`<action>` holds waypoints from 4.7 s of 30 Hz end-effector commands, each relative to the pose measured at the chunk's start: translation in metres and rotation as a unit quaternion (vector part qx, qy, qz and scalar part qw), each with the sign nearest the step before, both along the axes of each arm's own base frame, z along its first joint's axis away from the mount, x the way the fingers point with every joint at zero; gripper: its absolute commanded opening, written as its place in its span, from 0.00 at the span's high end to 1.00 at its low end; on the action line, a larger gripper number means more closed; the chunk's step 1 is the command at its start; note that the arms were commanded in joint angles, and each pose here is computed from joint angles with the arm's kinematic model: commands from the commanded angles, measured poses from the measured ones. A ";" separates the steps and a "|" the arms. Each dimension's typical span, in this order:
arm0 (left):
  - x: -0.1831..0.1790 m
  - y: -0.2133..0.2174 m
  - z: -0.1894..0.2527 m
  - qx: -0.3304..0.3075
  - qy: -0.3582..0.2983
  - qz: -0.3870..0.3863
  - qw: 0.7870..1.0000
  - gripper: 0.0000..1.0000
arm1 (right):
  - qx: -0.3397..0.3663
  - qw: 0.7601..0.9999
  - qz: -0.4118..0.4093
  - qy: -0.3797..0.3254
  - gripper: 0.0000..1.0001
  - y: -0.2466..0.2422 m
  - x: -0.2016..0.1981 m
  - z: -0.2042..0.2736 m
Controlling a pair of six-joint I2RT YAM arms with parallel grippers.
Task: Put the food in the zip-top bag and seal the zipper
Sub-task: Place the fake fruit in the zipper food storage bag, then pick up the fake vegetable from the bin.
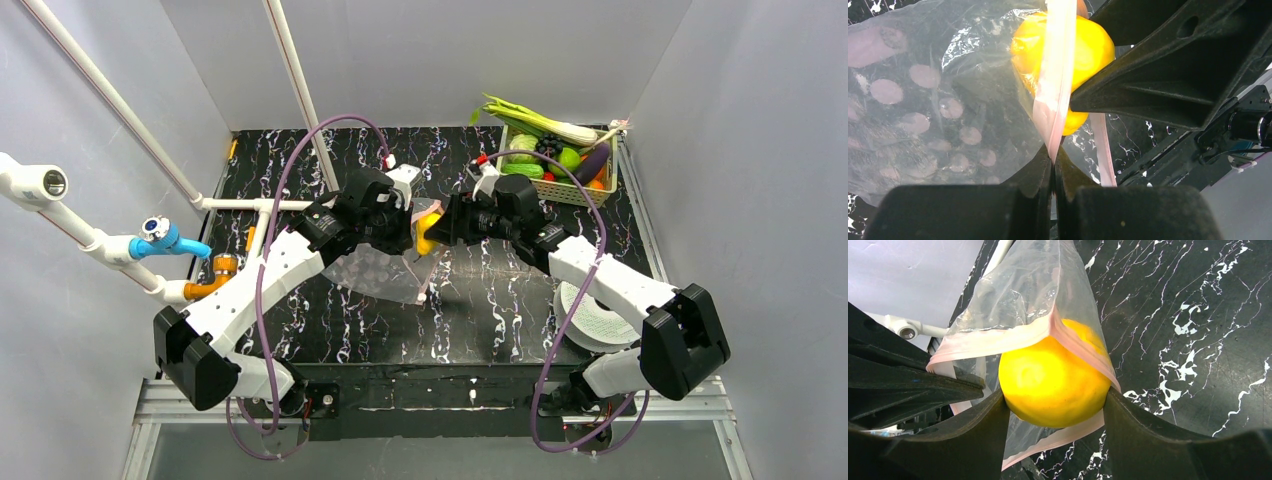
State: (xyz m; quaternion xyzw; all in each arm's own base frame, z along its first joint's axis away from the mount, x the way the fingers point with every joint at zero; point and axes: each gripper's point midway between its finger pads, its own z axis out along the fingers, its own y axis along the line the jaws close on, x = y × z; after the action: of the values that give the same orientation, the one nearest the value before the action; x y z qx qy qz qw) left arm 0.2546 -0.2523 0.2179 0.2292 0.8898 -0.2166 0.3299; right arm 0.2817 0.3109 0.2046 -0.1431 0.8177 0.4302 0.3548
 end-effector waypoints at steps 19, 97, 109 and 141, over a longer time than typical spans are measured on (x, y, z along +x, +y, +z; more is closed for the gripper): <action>-0.002 0.003 0.008 -0.013 -0.019 0.002 1.000 1.00 | 0.006 0.999 0.001 -0.046 0.10 0.001 -0.011 0.033; -0.004 0.000 0.001 -0.006 0.003 -0.001 1.000 1.00 | -0.252 0.794 -0.542 0.112 0.50 -0.356 0.252 -0.078; -0.004 -0.001 -0.002 -0.006 0.010 -0.001 1.000 1.00 | -0.215 0.798 -0.557 0.083 0.83 -0.353 0.226 -0.023; 0.002 0.002 -0.014 0.014 0.014 0.011 1.000 1.00 | -0.077 0.995 -0.065 0.016 0.99 -0.106 -0.004 0.005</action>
State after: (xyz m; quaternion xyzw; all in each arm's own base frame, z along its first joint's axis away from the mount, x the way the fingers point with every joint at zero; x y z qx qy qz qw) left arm 0.2558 -0.2543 0.2008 0.2217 0.8994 -0.2115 0.3116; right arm 0.3091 0.1747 0.2064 -0.0172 0.8829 0.2784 0.3778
